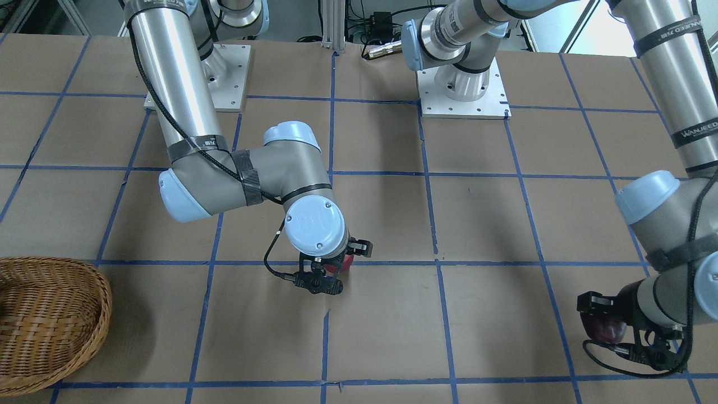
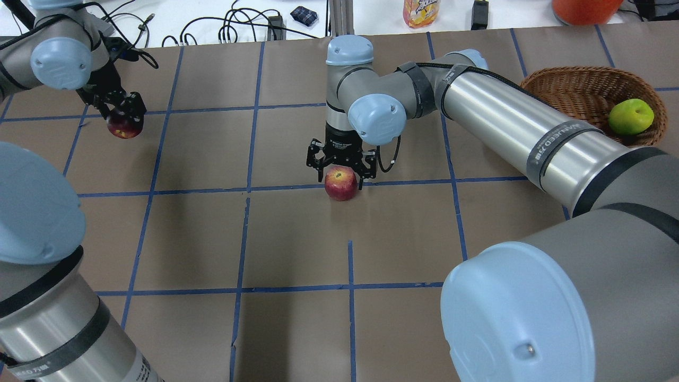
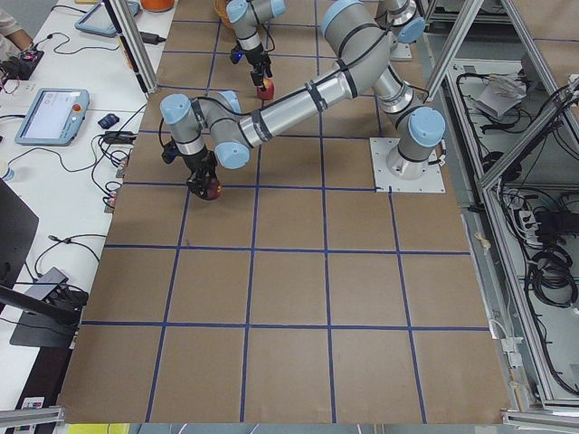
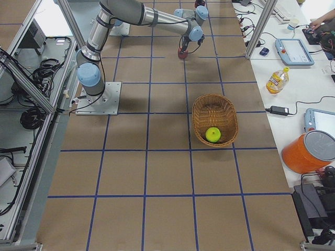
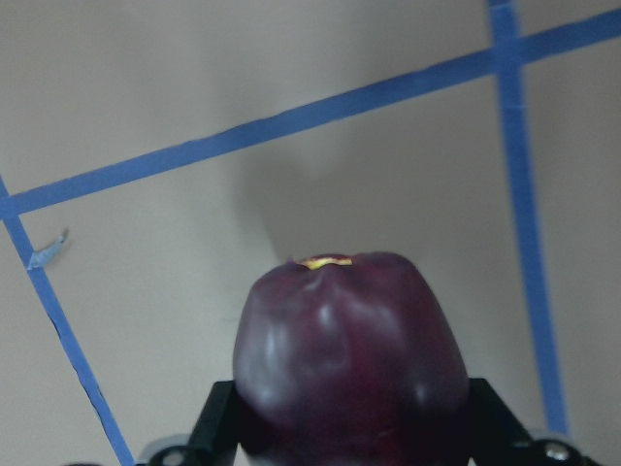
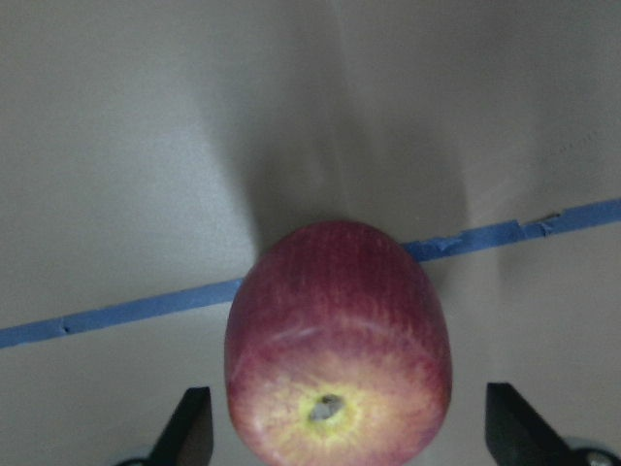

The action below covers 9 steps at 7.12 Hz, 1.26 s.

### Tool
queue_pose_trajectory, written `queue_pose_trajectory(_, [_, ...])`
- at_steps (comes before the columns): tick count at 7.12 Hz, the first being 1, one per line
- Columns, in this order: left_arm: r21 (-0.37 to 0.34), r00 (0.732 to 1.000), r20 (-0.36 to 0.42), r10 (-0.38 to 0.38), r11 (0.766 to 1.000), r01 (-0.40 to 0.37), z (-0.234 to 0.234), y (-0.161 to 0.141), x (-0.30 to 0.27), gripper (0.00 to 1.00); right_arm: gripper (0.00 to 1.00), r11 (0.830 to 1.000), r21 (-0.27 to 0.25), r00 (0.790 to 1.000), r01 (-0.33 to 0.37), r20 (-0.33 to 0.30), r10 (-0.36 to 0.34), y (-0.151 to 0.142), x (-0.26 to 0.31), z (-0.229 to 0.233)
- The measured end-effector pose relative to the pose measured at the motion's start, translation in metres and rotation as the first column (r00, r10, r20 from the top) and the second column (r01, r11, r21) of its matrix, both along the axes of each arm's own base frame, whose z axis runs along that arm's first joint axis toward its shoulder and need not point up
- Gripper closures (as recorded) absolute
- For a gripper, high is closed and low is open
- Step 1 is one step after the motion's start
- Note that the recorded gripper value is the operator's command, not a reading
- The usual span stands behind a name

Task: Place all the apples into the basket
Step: 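Lift the red apple with the right gripper while the left lifts the dark apple, then place the red apple in the basket while the left sets the dark apple at center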

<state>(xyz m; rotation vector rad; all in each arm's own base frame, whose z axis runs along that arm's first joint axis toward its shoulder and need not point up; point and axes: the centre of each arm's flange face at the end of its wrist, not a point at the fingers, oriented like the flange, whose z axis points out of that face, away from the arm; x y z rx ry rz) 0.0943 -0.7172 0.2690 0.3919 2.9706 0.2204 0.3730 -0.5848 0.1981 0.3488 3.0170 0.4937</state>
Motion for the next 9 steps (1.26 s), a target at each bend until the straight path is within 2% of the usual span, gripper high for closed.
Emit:
queue_pose_trajectory(1, [-0.003, 0.999, -0.013, 0.031, 1.000, -0.031, 0.014, 0.004, -0.041, 0.64, 0.85, 1.000, -0.002, 1.000, -0.003, 0.002, 0.003, -0.001, 0.002, -0.007])
queue_pose_trajectory(2, [-0.005, 0.996, -0.037, 0.079, 0.997, -0.080, 0.023, 0.009, -0.075, 0.64, 1.00, 1.000, -0.014, 1.000, -0.007, 0.009, 0.007, -0.003, 0.003, -0.010])
queue_pose_trajectory(4, [-0.003, 0.978, -0.090, 0.186, 0.982, -0.187, 0.033, 0.022, -0.138, 0.66, 1.00, 0.998, -0.053, 0.999, -0.038, 0.023, 0.040, -0.012, -0.005, 0.003])
queue_pose_trajectory(5, [0.002, 0.967, -0.106, 0.231, 0.973, -0.232, 0.033, 0.031, -0.175, 0.66, 1.00, 0.995, -0.091, 0.999, -0.035, 0.020, 0.037, -0.022, -0.017, 0.025])
queue_pose_trajectory(6, [0.015, 0.953, -0.117, 0.280, 0.960, -0.280, 0.028, 0.043, -0.216, 0.66, 1.00, 0.993, -0.120, 1.000, 0.002, 0.008, -0.001, -0.041, -0.050, 0.055])
queue_pose_trajectory(8, [0.028, 0.932, -0.113, 0.344, 0.939, -0.343, 0.014, 0.066, -0.298, 0.65, 1.00, 0.982, -0.160, 0.995, 0.101, -0.005, -0.103, -0.087, -0.175, 0.109])
queue_pose_trajectory(9, [0.023, 0.923, -0.131, 0.361, 0.932, -0.361, 0.003, 0.078, -0.350, 0.65, 1.00, 0.979, -0.185, 0.994, 0.091, -0.045, -0.101, -0.105, -0.255, 0.121])
